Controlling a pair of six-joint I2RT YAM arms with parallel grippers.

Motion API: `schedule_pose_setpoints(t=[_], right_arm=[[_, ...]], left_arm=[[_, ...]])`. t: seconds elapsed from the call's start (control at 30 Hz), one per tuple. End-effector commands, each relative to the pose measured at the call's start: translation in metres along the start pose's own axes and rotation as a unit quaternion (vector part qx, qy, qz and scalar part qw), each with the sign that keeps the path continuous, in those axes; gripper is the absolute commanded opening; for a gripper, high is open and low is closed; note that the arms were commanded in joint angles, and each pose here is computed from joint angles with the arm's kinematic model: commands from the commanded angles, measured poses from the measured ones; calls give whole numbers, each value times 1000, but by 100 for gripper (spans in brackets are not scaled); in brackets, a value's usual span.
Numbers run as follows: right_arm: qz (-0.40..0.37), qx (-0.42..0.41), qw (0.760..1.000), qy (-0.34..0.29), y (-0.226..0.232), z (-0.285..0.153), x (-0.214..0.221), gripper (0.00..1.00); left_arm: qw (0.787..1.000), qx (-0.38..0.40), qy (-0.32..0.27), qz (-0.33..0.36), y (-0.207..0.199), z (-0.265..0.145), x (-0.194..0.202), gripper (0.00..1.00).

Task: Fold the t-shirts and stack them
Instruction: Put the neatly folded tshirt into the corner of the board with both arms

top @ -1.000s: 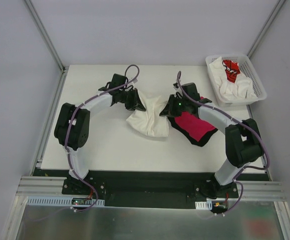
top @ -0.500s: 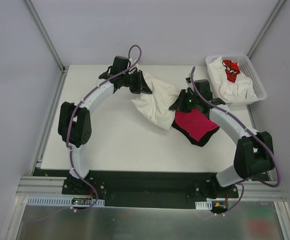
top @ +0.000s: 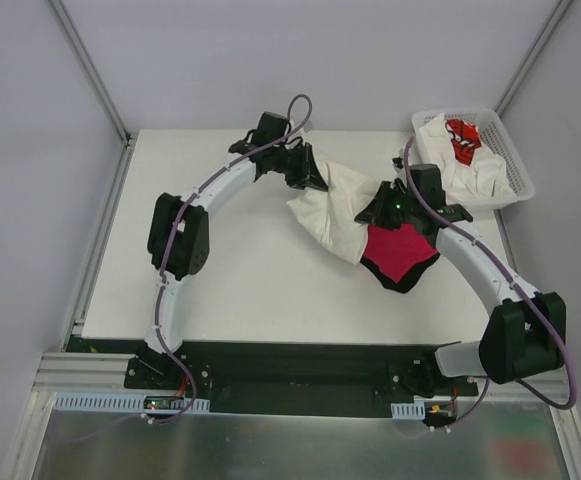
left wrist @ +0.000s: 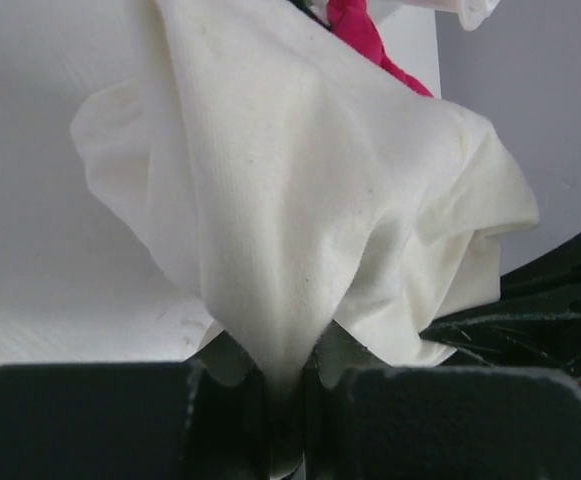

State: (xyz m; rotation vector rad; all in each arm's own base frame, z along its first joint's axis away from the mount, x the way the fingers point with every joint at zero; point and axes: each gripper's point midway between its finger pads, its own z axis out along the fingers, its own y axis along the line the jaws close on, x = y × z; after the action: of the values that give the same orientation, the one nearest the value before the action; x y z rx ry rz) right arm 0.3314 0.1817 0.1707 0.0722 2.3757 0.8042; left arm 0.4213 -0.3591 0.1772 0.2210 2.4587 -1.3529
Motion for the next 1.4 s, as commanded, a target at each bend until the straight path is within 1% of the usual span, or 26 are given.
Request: schedule_pose_setpoints(t=[0.0,0.07,0.2,0.37,0.5,0.67,0.9,0.93,1.13,1.23,1.37], right_arm=[[-10,-2,1000,-27,3,-23,-7,1],[-7,1,1000,-28,0,-25,-6,1],[-6,12,999,-34,-7,-30,-4,1],[8,38,998,-47,-31,-43,-8,1],[17,46,997,-63,-43,-55,-18,1],[29,68,994,-81,-62,-71,-32,1],[57,85,990,-94,-86,-84,-24,1],[64,87,990,-93,-91,-85,-22,1],[89,82,989,-86,-95,-82,-12,1],[94,76,989,-88,-95,-81,-6,1],[102,89,988,-79,-104,-77,5,1]], left_arm=[[998,50,-9,27,-46,13,-19,0],[998,60,-7,31,-55,20,-21,0],[996,74,2,44,-72,30,-14,0],[994,90,5,67,-92,31,-9,0],[993,93,4,69,-98,31,-8,0],[994,92,7,66,-99,33,-5,0],[994,89,15,65,-96,46,2,0],[993,95,12,69,-102,46,-2,0],[993,100,33,51,-87,85,8,0],[993,104,43,45,-80,98,15,0],[992,103,58,38,-68,108,24,0]])
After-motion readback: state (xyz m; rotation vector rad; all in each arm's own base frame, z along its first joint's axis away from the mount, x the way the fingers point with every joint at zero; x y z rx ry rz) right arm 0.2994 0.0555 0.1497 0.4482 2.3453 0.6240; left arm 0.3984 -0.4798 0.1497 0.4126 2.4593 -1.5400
